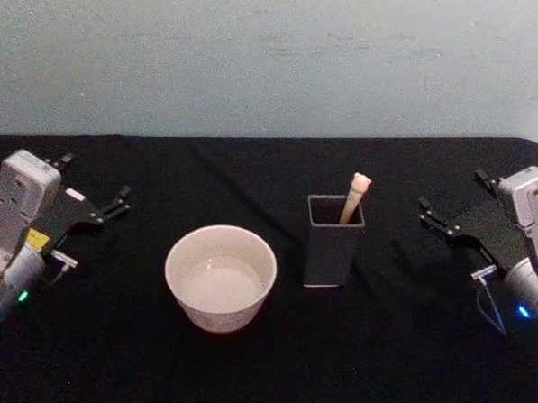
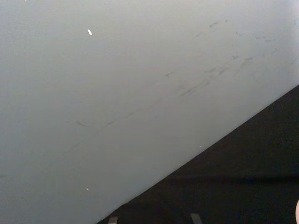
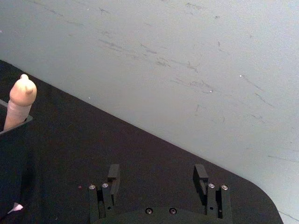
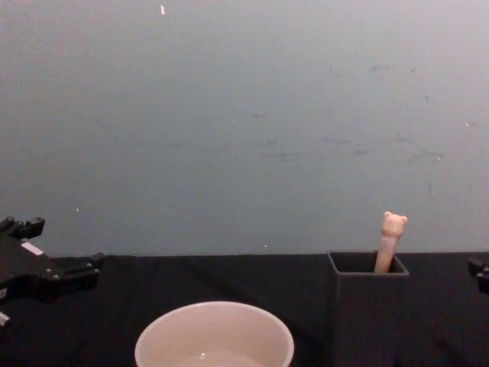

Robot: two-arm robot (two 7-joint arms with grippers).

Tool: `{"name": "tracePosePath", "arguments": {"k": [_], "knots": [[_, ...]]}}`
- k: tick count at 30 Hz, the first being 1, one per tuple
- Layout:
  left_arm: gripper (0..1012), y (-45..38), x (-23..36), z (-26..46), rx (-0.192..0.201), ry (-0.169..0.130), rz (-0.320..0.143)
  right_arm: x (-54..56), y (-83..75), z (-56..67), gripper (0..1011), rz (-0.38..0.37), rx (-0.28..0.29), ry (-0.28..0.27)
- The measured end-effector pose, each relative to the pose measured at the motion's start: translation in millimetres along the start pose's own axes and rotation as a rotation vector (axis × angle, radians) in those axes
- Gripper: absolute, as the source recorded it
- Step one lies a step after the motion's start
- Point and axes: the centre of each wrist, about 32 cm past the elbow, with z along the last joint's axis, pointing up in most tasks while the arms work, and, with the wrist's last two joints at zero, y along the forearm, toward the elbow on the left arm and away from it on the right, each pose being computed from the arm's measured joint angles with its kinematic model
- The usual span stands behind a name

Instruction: Pick up the stirring spoon with one hand, stir inside the cup, then place it back in its original position.

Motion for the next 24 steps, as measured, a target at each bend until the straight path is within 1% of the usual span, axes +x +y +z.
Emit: {"name": "tracePosePath", "arguments": {"k": [24], "knots": [[1001,0.0,0.0,0.0,0.000,0.000,0.000,0.0,0.0,0.0,1002,0.000,0.000,0.000]]}}
